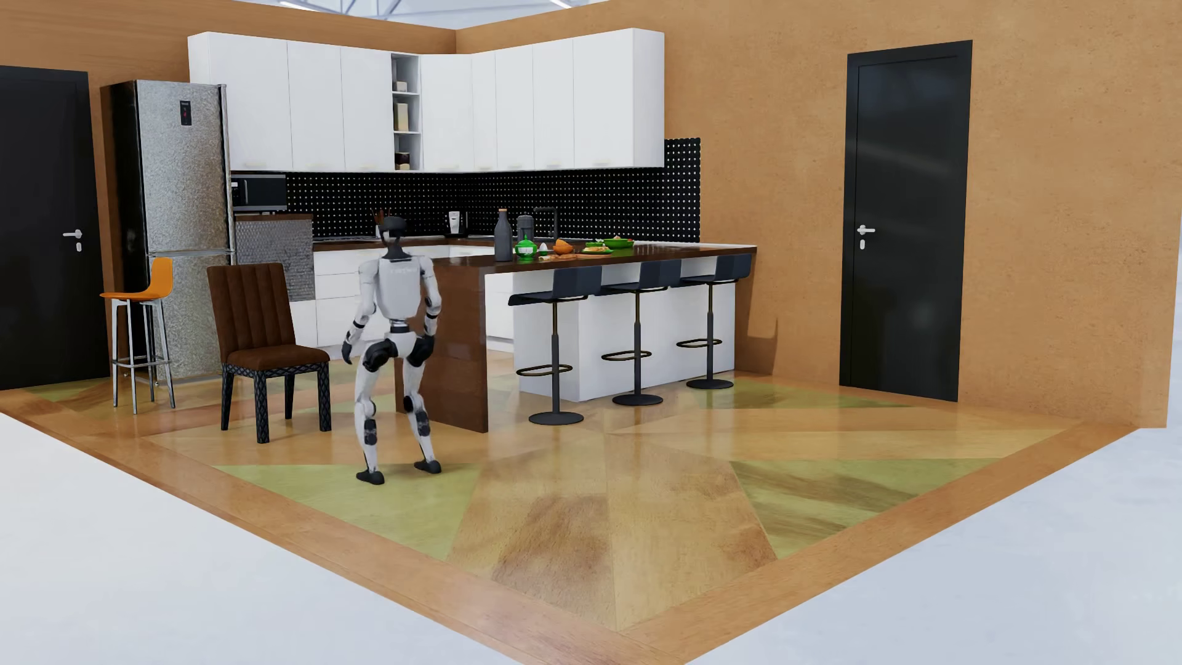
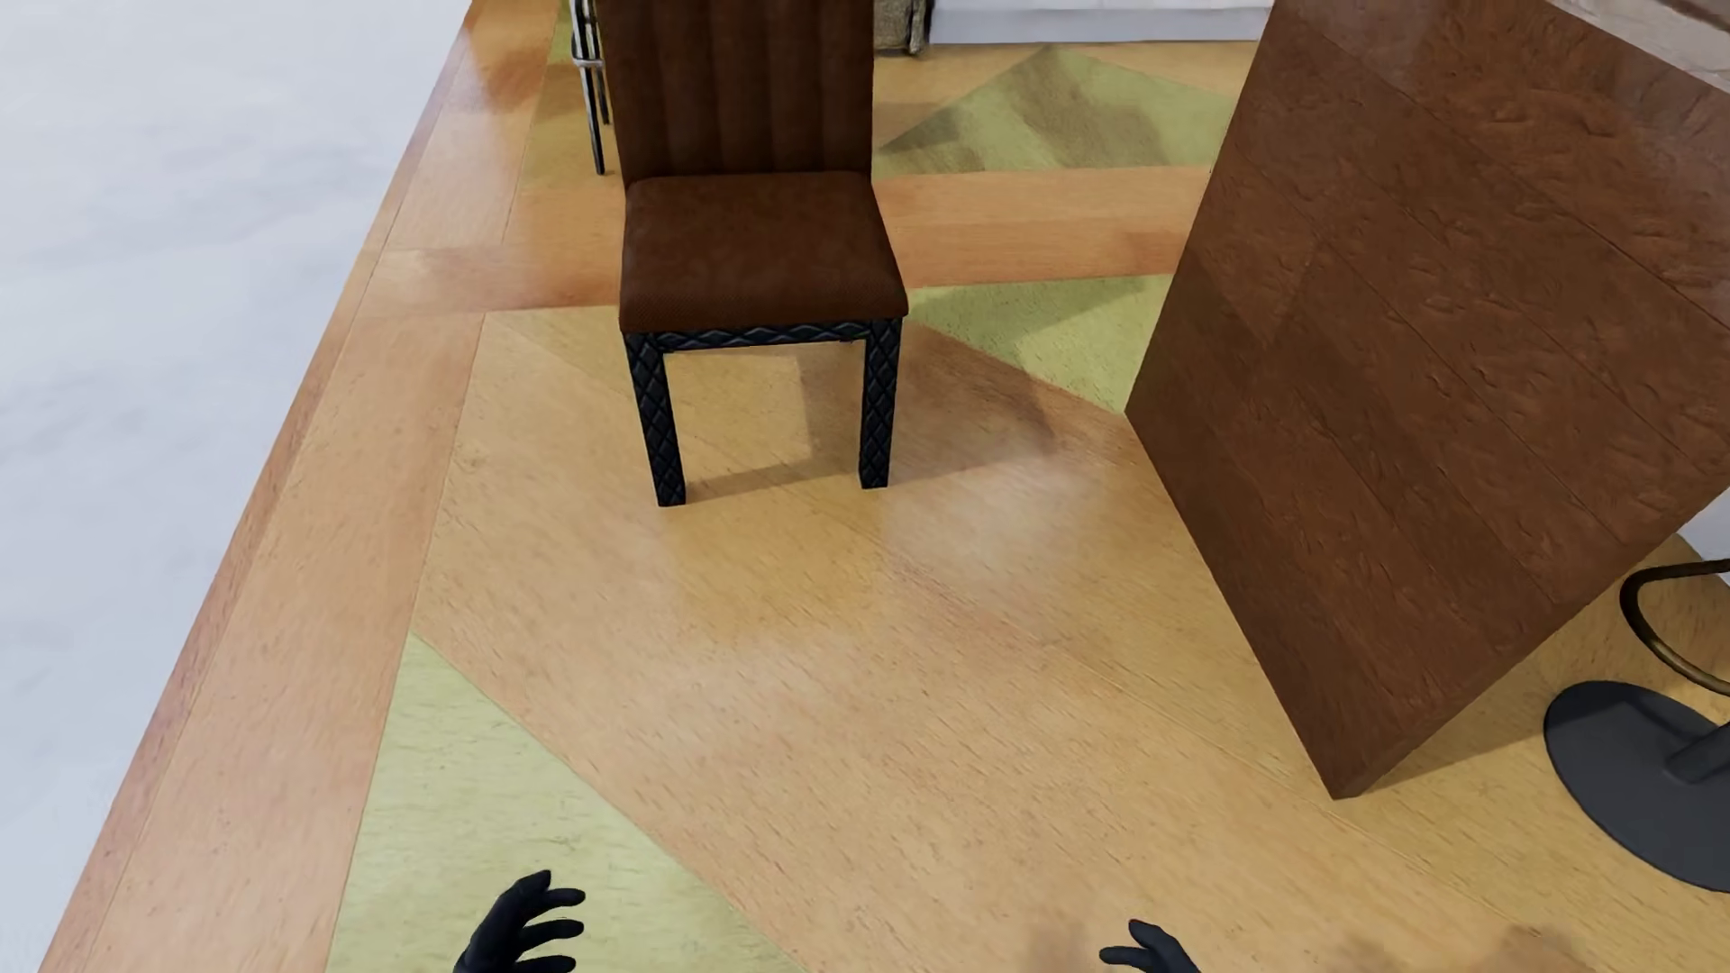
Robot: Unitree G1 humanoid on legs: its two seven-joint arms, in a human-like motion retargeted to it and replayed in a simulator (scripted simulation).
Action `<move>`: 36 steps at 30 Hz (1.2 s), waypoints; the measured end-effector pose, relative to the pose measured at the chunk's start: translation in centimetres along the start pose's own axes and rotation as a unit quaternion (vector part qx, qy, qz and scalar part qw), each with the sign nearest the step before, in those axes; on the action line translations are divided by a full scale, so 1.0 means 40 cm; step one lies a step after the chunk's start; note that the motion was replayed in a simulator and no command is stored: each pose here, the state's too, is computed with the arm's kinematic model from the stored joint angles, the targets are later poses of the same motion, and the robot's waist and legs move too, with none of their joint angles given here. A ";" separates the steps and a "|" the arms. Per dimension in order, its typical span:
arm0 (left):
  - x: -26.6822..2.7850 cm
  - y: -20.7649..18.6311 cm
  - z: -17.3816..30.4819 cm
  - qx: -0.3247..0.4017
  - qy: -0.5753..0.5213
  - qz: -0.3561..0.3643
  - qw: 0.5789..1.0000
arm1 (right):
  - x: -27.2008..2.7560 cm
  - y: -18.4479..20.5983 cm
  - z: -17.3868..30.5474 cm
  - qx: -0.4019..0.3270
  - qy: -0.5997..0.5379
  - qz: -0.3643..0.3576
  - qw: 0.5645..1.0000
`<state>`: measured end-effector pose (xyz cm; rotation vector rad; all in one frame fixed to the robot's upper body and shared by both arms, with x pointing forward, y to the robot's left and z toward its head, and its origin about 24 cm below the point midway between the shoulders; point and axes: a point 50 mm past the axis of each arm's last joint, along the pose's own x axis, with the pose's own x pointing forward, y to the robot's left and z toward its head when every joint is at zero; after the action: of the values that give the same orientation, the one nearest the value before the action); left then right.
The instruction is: Approach the leather chair
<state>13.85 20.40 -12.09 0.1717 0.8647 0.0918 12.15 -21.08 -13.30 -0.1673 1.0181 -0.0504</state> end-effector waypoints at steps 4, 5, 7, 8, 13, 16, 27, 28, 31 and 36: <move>0.008 0.010 0.041 -0.022 -0.037 -0.012 0.999 | -0.010 0.033 0.024 0.020 -0.067 0.029 0.997; 0.014 -0.012 0.063 -0.037 -0.055 -0.015 0.998 | -0.012 0.028 0.021 0.016 -0.075 0.032 0.997; 0.013 -0.020 0.108 -0.037 -0.099 -0.015 0.994 | -0.026 0.019 -0.003 0.004 -0.086 0.026 0.996; 0.011 -0.009 0.086 -0.045 -0.089 -0.005 0.995 | -0.027 0.028 -0.010 0.011 -0.087 0.015 0.996; -0.008 0.090 -0.014 -0.007 -0.017 0.045 0.999 | 0.005 0.034 0.115 0.042 -0.120 -0.029 0.991; 0.023 0.013 0.083 -0.014 -0.075 0.019 0.997 | -0.003 0.007 0.017 0.003 -0.035 -0.008 0.999; 0.015 -0.007 0.074 0.003 -0.060 0.011 0.998 | -0.015 0.036 0.039 -0.008 -0.087 0.034 0.996; 0.019 0.007 0.075 -0.007 -0.055 0.017 0.998 | -0.015 0.034 0.023 -0.011 -0.071 0.026 0.997; 0.015 0.029 0.055 -0.024 -0.046 0.006 0.999 | -0.014 0.037 0.032 0.020 -0.076 -0.002 0.997; 0.002 0.022 0.043 -0.030 -0.055 0.001 0.998 | -0.008 0.020 0.044 0.026 -0.081 -0.006 0.996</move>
<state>15.20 21.07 -10.91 0.1203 0.7516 0.1084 13.44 -20.04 -12.27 -0.1267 0.8524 -0.0727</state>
